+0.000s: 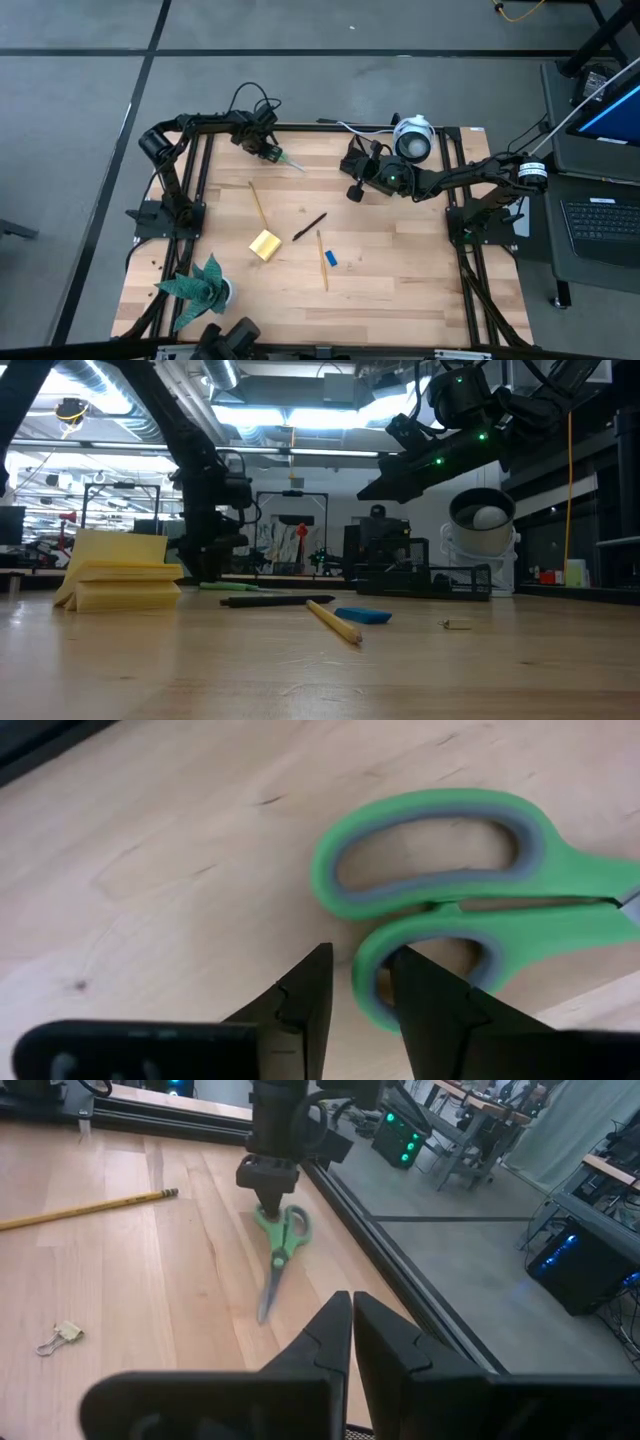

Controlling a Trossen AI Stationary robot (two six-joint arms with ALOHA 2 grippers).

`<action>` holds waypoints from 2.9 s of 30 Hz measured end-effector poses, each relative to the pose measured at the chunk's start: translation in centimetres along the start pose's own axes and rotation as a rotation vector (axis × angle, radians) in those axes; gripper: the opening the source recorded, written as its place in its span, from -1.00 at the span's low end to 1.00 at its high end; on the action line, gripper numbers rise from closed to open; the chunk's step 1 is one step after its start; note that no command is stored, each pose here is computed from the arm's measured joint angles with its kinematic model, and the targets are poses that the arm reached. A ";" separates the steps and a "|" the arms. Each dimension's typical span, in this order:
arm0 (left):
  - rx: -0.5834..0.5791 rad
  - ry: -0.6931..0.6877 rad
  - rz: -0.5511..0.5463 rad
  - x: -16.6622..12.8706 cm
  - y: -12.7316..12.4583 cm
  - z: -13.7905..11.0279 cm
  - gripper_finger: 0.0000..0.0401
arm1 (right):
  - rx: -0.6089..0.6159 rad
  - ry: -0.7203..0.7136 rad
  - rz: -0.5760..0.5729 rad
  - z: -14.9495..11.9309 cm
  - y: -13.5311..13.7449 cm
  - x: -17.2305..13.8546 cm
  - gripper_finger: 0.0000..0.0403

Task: Pick and place office supplies into organizer
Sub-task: Put the green scissor into the metal mesh desk organizer

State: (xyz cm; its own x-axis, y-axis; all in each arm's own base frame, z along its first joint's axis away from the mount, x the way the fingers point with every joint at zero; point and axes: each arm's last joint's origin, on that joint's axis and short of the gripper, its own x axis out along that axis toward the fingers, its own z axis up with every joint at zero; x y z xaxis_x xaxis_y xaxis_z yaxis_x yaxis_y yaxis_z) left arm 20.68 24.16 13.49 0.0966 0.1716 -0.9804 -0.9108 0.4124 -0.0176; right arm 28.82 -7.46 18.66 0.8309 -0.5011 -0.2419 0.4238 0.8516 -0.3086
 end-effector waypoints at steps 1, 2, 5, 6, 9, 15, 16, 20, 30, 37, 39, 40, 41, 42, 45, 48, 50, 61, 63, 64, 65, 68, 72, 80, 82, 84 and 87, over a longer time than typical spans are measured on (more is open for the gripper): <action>-0.006 0.009 0.001 0.2 0.0 0.0 -0.51 | 0.000 0.000 0.000 0.0 0.0 0.0 -0.89; -0.007 0.018 0.002 0.4 0.0 -0.1 -0.51 | 0.000 0.000 0.000 0.0 0.0 0.0 -0.89; -0.008 0.032 0.005 0.7 0.0 -0.1 -0.53 | 0.000 0.000 0.000 0.0 0.0 0.0 -0.89; -0.008 0.034 0.006 0.7 0.0 -0.1 -0.54 | 0.000 0.000 0.000 0.0 0.0 0.0 -0.89; 0.024 0.034 0.015 0.8 0.0 -0.2 -0.59 | 0.000 0.000 0.000 0.0 0.0 0.0 -0.89; 0.089 0.030 0.040 0.8 0.1 -0.2 -0.85 | 0.000 0.000 0.000 0.0 0.0 0.0 -0.90; 0.107 0.031 0.038 0.8 0.1 -0.2 -0.89 | 0.000 0.000 0.000 0.0 0.0 0.0 -0.90; 0.171 0.029 0.041 0.8 0.1 -0.2 -0.92 | 0.000 0.000 0.000 0.0 0.0 0.0 -0.90; 0.241 -0.155 0.068 -2.3 0.2 0.6 -0.92 | -0.001 0.003 0.001 0.0 0.0 0.0 -0.90; 0.312 -0.288 0.194 -5.2 -0.7 0.5 -0.92 | -0.008 0.009 0.002 -0.1 0.0 0.0 -0.90; 0.354 -0.306 0.205 -5.6 -1.4 0.3 -0.92 | -0.028 0.010 0.003 -0.1 0.0 0.0 -0.90; 0.383 -0.313 0.221 -5.8 -1.8 0.1 -0.92 | -0.031 0.010 0.003 -0.1 0.0 0.0 -0.90; 0.411 -0.326 0.240 -6.0 -2.3 -0.1 -0.92 | -0.031 0.009 0.002 -0.1 0.0 0.0 -0.90; 0.440 -0.345 0.267 -6.3 -2.8 -0.2 -0.92 | -0.033 0.009 0.002 -0.1 0.0 0.0 -0.90; 0.530 -0.409 0.352 -6.8 -4.5 -0.5 -0.92 | -0.068 0.004 0.002 0.0 0.0 0.0 -0.90; 0.614 -0.505 0.392 -7.4 -6.4 -0.6 -0.92 | -0.076 -0.010 0.003 0.1 0.2 -0.1 -0.90; 0.660 -0.576 0.403 -7.8 -7.6 -0.6 -0.92 | -0.072 -0.020 0.005 0.4 0.2 0.0 -0.89; 0.816 -0.877 0.590 -10.7 -12.4 -1.1 -0.92 | 0.010 -0.053 0.026 3.0 0.5 0.0 -0.59; 0.848 -0.900 0.597 -10.9 -13.0 -1.4 -0.92 | 0.032 -0.034 0.030 3.5 0.3 -0.3 -0.47; 0.862 -0.910 0.602 -11.1 -13.3 -1.5 -0.92 | 0.045 -0.034 0.030 3.9 0.1 -0.5 -0.42; 0.873 -0.919 0.612 -11.2 -13.5 -1.6 -0.92 | 0.057 -0.037 0.028 4.2 -0.1 -0.7 -0.37; 0.905 -0.936 0.660 -11.6 -14.3 -2.2 -0.92 | 0.072 -0.072 0.020 5.3 -0.6 -1.4 -0.25; 0.977 -0.977 0.688 -12.2 -15.6 -3.1 -0.92 | 0.129 -0.141 0.053 6.9 -1.4 -2.1 -0.18; 1.065 -1.206 0.707 -14.1 -17.9 -4.7 -0.92 | 0.214 -0.162 0.158 8.2 -2.6 -1.9 -0.19; 1.085 -1.221 0.708 -14.3 -18.2 -5.0 -0.92 | 0.218 -0.154 0.128 8.3 -3.1 -1.7 -0.18; 1.111 -1.227 0.698 -14.3 -18.4 -5.3 -0.92 | 0.214 -0.158 0.110 8.5 -3.6 -1.6 -0.17; 1.125 -1.238 0.684 -14.3 -18.7 -5.6 -0.92 | 0.196 -0.162 0.090 8.6 -4.1 -1.5 -0.17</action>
State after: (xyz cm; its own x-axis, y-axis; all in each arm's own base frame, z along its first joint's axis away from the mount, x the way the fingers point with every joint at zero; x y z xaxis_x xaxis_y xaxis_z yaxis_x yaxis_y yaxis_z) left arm 34.09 8.95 26.79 0.5519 0.8325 -0.0484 -0.2866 0.2439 0.9265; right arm 28.92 -8.89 28.19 0.9086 -0.4041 -0.1055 0.3940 0.9132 -0.1043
